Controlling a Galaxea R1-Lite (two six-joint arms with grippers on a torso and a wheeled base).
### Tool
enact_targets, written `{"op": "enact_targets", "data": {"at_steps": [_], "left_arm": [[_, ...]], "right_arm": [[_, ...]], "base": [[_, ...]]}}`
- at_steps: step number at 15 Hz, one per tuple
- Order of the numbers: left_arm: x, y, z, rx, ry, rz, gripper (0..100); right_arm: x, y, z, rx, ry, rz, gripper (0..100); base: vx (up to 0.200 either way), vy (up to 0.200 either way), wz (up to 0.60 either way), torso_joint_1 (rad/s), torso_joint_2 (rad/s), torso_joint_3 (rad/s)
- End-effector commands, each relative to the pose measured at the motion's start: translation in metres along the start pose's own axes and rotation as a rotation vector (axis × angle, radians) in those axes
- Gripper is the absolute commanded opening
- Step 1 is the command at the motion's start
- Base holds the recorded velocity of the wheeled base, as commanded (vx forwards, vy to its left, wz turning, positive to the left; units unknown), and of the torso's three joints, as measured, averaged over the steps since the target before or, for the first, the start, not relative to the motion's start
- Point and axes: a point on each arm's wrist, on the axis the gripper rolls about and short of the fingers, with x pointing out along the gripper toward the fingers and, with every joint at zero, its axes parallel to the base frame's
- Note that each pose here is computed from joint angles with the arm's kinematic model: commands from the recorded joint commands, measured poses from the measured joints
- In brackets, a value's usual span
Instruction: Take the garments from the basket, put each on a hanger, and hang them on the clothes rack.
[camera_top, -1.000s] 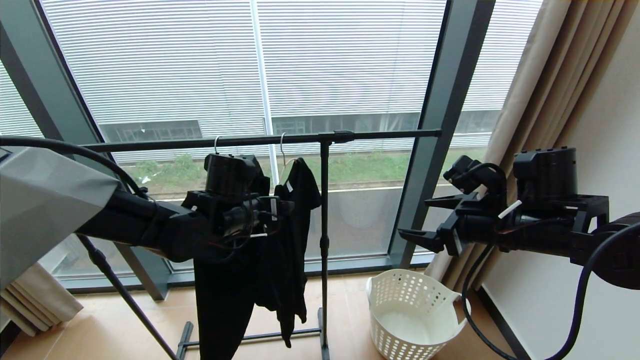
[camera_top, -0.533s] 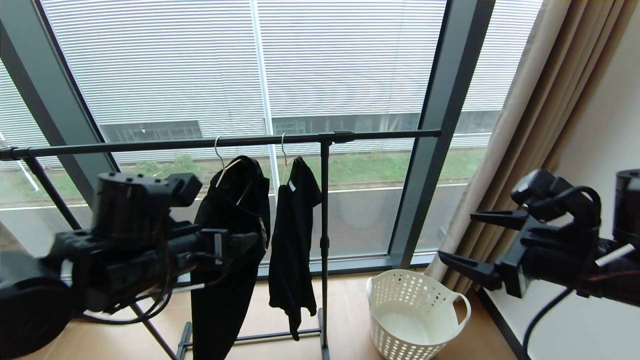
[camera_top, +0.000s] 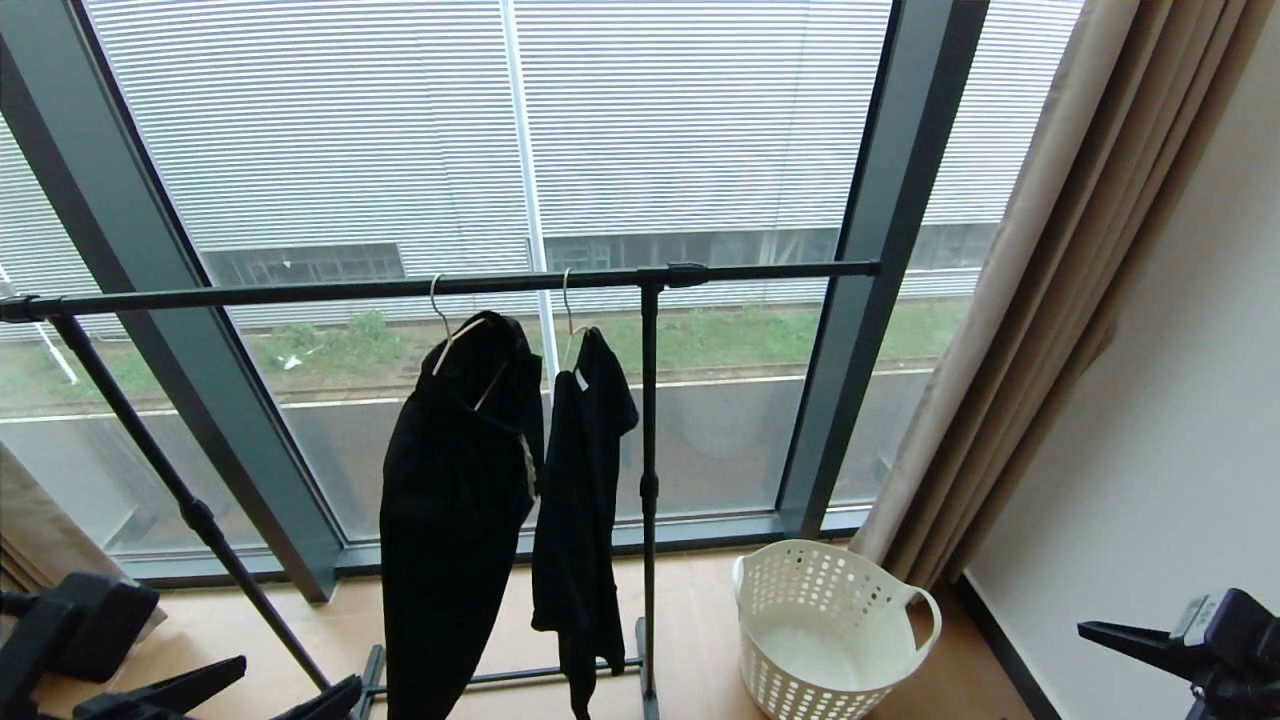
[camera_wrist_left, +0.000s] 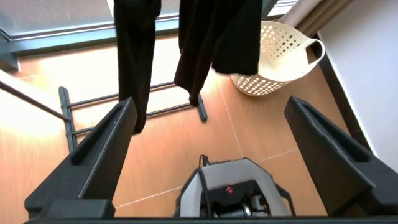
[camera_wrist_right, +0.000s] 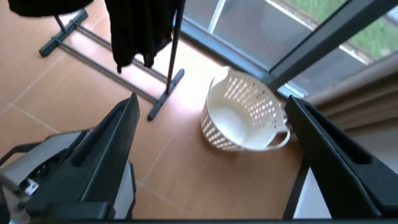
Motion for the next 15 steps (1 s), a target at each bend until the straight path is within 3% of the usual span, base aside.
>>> {"op": "enact_targets", "data": {"at_steps": [1,2,3,6,9,10,12,13,15], "left_arm": [[-0.034,0.01,-0.034,-0.013,-0.097,-0.015,100],[-0.045,0.015,-0.051,-0.007,-0.067,-0.008,100],[-0.057,0.018,-0.06,-0.01,-0.083,-0.013,100],[-0.07,0.02,-0.061,-0.02,-0.102,0.006,100],[-0.074,0.021,-0.064,-0.01,-0.152,0.085,100],[-0.076,0.021,-0.065,-0.006,-0.179,0.133,100],[-0.082,0.021,-0.072,0.043,-0.279,0.164,100],[-0.085,0.021,-0.083,0.134,-0.363,0.175,100],[-0.085,0.022,-0.084,0.15,-0.371,0.196,100]], "right_arm": [[-0.012,0.004,-0.018,0.003,-0.012,-0.032,100],[-0.017,0.006,-0.027,0.001,-0.013,-0.062,100],[-0.024,0.008,-0.035,0.005,0.004,-0.07,100],[-0.042,0.013,-0.054,0.009,-0.007,-0.074,100],[-0.065,0.017,-0.067,0.09,-0.138,-0.132,100],[-0.068,0.017,-0.068,0.121,-0.153,-0.202,100],[-0.067,0.017,-0.069,0.154,-0.134,-0.271,100],[-0.068,0.018,-0.069,0.157,-0.144,-0.278,100],[-0.075,0.02,-0.072,0.158,-0.229,-0.329,100]], "base": [[0.0,0.0,0.0,0.0,0.0,0.0],[0.0,0.0,0.0,0.0,0.0,0.0],[0.0,0.0,0.0,0.0,0.0,0.0],[0.0,0.0,0.0,0.0,0.0,0.0],[0.0,0.0,0.0,0.0,0.0,0.0],[0.0,0.0,0.0,0.0,0.0,0.0],[0.0,0.0,0.0,0.0,0.0,0.0],[0.0,0.0,0.0,0.0,0.0,0.0],[0.0,0.0,0.0,0.0,0.0,0.0]]}}
